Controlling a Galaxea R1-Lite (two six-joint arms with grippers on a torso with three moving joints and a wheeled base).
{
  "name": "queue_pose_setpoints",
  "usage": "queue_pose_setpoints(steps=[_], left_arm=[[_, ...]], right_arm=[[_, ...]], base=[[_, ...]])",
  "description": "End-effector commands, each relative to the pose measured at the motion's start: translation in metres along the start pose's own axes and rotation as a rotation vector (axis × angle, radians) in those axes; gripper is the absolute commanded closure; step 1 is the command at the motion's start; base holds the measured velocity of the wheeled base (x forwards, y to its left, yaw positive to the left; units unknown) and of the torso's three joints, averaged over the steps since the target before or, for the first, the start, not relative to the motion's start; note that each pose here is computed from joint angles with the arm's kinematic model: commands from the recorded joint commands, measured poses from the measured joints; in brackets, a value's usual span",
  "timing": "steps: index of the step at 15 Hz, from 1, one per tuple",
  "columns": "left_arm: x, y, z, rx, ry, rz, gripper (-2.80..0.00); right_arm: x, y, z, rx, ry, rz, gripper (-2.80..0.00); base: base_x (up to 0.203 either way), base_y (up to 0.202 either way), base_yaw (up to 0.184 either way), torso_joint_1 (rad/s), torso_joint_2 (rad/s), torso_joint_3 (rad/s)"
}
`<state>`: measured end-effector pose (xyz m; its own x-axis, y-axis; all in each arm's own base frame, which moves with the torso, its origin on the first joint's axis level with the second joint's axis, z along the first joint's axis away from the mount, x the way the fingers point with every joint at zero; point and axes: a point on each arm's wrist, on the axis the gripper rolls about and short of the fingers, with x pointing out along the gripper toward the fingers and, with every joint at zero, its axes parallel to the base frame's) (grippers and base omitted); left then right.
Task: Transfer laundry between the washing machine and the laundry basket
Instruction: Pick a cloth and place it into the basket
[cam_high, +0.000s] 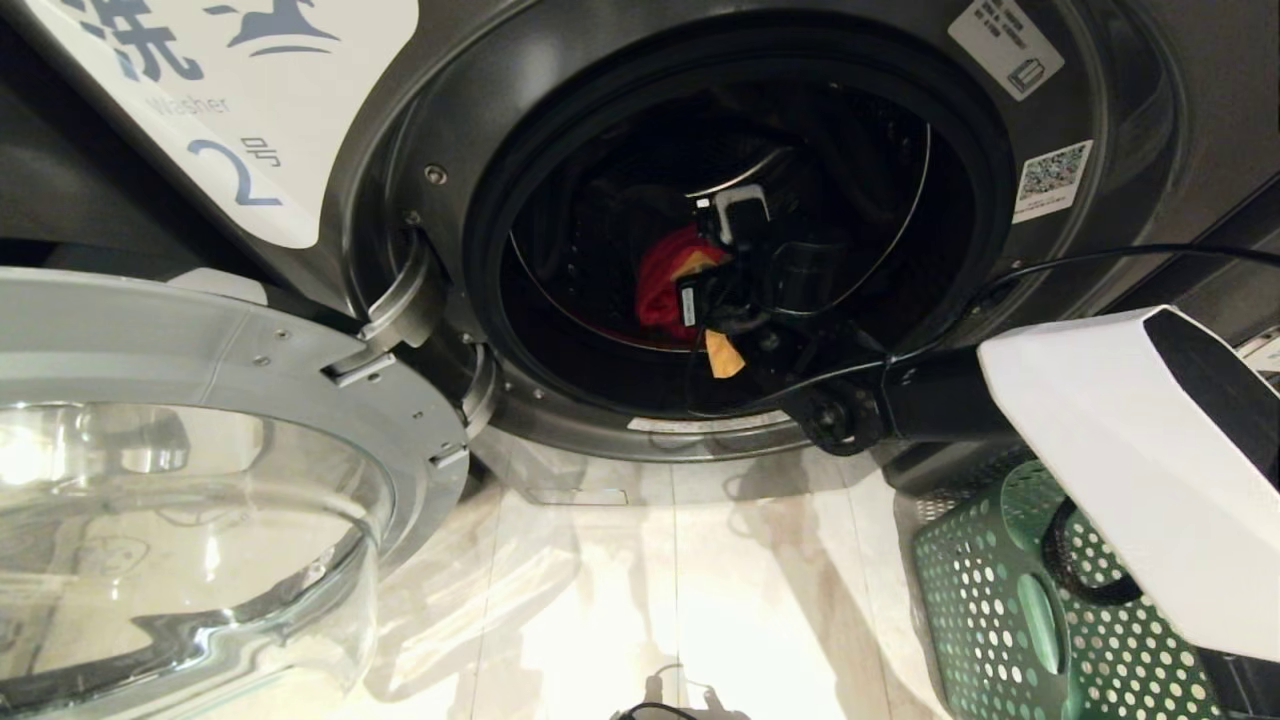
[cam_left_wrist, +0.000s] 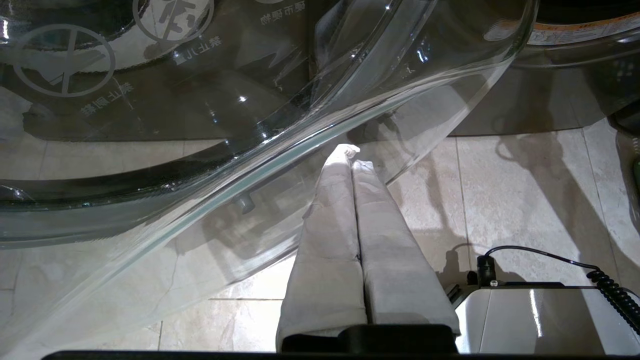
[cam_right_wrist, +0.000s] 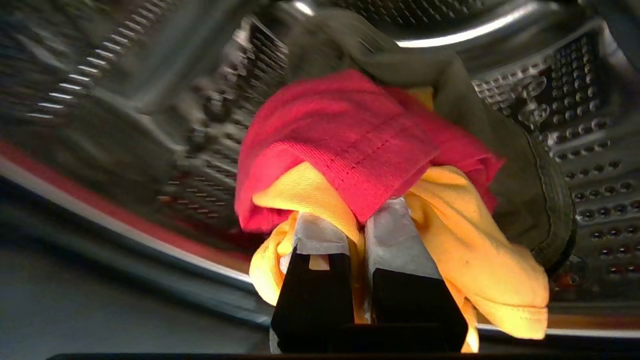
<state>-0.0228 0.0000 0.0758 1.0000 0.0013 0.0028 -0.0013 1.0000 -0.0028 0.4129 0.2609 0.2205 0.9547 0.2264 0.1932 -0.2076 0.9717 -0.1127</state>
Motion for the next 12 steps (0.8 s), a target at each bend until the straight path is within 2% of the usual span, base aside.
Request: queue_pose_setpoints(steps=[1,9,12], left_arm=[[0.0,0.0,0.0,0.0,0.001,0.0,0.0],[0.0,0.0,0.0,0.0,0.001,0.0,0.0],[0.0,0.0,0.0,0.0,0.001,0.0,0.0]], right_arm=[[-0.026,-0.005,0.033,0.019,-0.045,0.011,0.0],[-0.103,-0.039,0.093,0.06,-0.121,0.016,0.0],[-0.144,-0.045,0.096,0.065,-0.086,0.055,0.0]], base=[[0.0,0.0,0.0,0.0,0.0,0.0],[0.0,0.0,0.0,0.0,0.0,0.0],[0.0,0.0,0.0,0.0,0.0,0.0]])
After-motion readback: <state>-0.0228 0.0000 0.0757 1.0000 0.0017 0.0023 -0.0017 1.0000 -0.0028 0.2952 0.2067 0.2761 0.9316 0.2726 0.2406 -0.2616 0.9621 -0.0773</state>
